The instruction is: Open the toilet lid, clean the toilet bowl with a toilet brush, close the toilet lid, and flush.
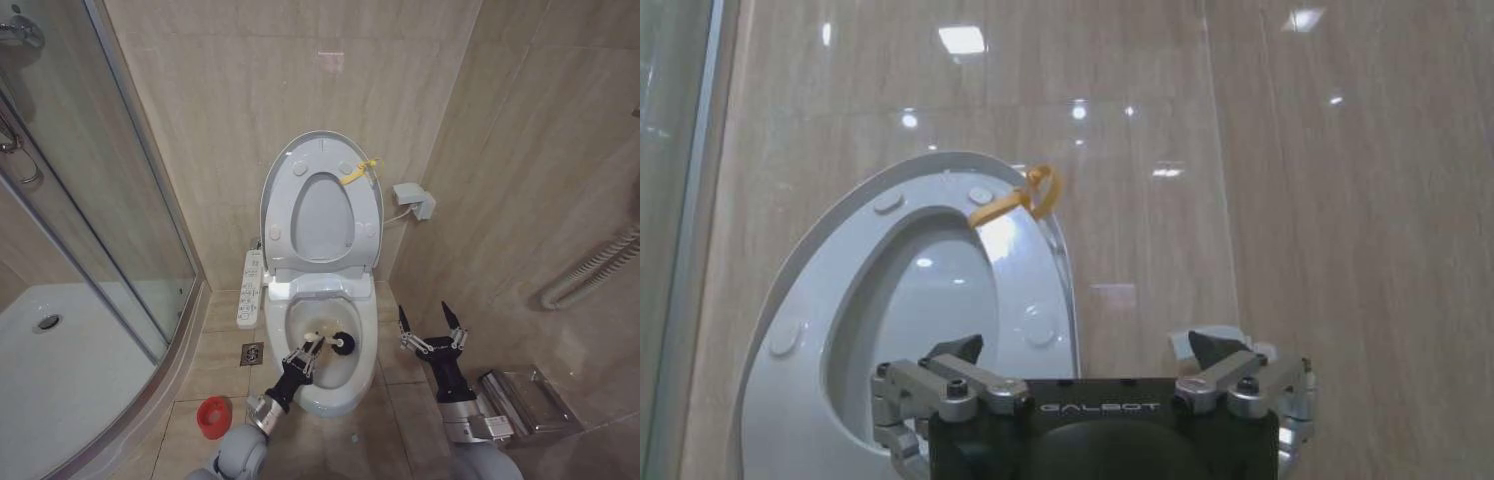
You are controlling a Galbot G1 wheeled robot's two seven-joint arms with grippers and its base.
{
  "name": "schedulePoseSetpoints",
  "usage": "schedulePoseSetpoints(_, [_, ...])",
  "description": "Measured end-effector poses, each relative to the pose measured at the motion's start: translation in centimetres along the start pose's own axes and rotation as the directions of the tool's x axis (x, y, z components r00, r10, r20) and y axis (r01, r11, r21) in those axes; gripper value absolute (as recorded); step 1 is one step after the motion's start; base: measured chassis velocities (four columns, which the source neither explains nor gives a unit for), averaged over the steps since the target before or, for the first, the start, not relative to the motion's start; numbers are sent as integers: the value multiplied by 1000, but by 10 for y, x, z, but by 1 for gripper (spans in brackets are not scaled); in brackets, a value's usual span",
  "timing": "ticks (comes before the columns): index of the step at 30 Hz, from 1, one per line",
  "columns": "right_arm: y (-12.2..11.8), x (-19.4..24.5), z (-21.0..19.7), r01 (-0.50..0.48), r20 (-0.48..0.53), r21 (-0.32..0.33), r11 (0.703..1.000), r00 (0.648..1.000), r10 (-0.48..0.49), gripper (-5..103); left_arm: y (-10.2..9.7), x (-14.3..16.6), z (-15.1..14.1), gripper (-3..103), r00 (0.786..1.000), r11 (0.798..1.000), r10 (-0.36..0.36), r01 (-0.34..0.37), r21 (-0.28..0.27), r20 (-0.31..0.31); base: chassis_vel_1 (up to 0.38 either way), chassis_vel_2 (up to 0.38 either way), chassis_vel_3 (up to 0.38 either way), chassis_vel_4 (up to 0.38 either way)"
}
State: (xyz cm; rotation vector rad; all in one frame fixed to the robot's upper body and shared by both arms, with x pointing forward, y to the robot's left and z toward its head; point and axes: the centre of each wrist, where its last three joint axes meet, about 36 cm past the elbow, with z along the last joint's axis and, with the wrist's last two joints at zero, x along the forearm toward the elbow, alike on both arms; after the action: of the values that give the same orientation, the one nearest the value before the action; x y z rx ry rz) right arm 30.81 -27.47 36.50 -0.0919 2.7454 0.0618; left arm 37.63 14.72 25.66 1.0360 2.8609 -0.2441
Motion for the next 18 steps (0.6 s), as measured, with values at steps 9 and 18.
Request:
schedulePoseSetpoints(9, [1,5,-2,-3,0,4,1000,1000,3,100,6,17,34,18,994,999,-30,28,-17,-102,0,0,0,0])
schedulePoseSetpoints(18, [5,7,-3,-8,3,2,1000,1000,8,100,12,10,32,16,994,998,-58,56,-22,-91,0,0,0,0])
